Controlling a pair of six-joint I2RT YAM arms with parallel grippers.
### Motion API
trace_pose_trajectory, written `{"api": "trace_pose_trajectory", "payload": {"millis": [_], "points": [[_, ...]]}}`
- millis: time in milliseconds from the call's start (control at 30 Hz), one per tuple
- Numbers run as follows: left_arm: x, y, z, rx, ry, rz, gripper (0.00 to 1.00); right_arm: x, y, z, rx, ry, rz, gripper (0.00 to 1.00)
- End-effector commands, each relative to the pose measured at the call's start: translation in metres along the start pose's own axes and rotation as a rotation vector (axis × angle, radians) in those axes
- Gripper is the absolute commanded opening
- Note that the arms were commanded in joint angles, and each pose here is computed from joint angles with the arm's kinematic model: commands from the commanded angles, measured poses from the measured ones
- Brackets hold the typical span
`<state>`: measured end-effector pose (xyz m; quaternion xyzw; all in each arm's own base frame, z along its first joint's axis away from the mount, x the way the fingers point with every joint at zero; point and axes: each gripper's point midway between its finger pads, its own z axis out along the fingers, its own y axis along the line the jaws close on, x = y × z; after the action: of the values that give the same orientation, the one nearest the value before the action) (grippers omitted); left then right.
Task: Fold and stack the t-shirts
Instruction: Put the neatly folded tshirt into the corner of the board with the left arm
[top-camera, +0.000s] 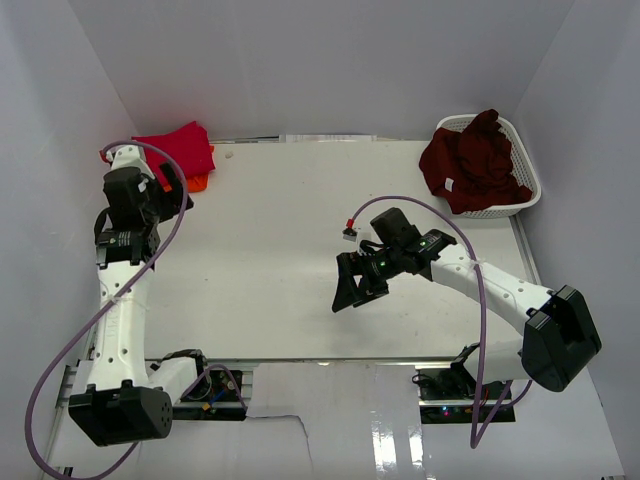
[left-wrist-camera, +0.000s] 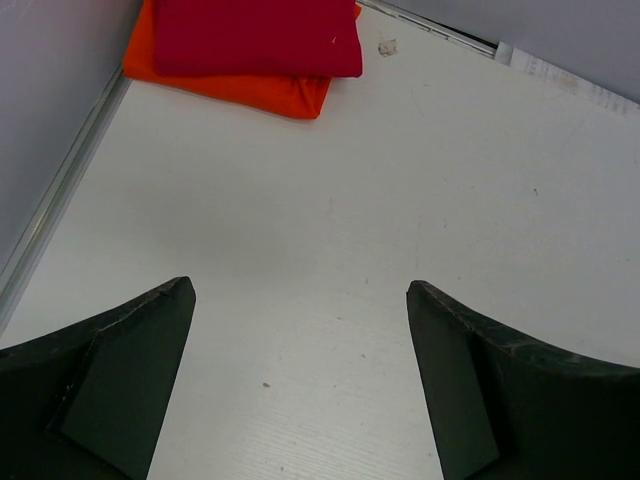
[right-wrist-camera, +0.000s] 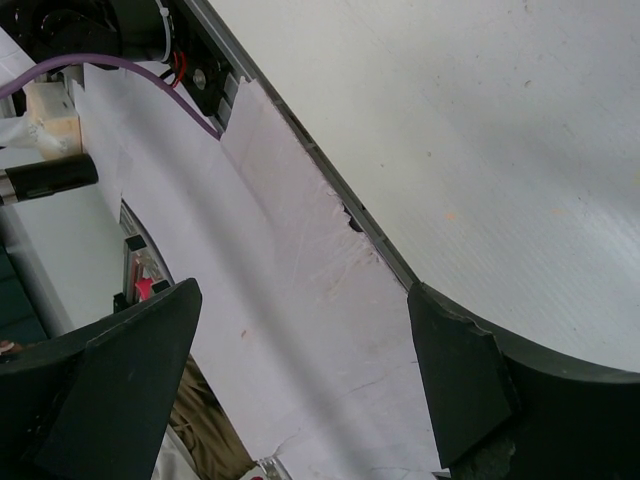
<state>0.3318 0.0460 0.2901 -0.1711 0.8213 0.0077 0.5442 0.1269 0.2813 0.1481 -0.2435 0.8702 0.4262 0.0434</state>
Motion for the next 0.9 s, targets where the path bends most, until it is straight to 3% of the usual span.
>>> {"api": "trace_pose_trajectory", "payload": {"millis": [0, 200, 467, 867], "points": [[-0.022, -0.007, -0.011, 0.029, -0.049, 0.004, 0.98, -0.007, 0.009, -0.007, -0.013, -0.036, -0.046, 0.9], [-0.028, -0.016, -0.027, 0.087, -0.074, -0.002, 0.98, -0.007, 0.011, -0.007, -0.015, -0.039, -0.053, 0.9], [-0.017, -0.052, -0.057, 0.314, -0.024, 0.014, 0.98, -0.004, 0.008, -0.006, -0.017, -0.041, -0.047, 0.9], [0.011, -0.043, -0.073, 0.299, 0.037, 0.025, 0.98, -0.011, 0.009, -0.007, -0.006, -0.058, -0.052, 0.9]]}}
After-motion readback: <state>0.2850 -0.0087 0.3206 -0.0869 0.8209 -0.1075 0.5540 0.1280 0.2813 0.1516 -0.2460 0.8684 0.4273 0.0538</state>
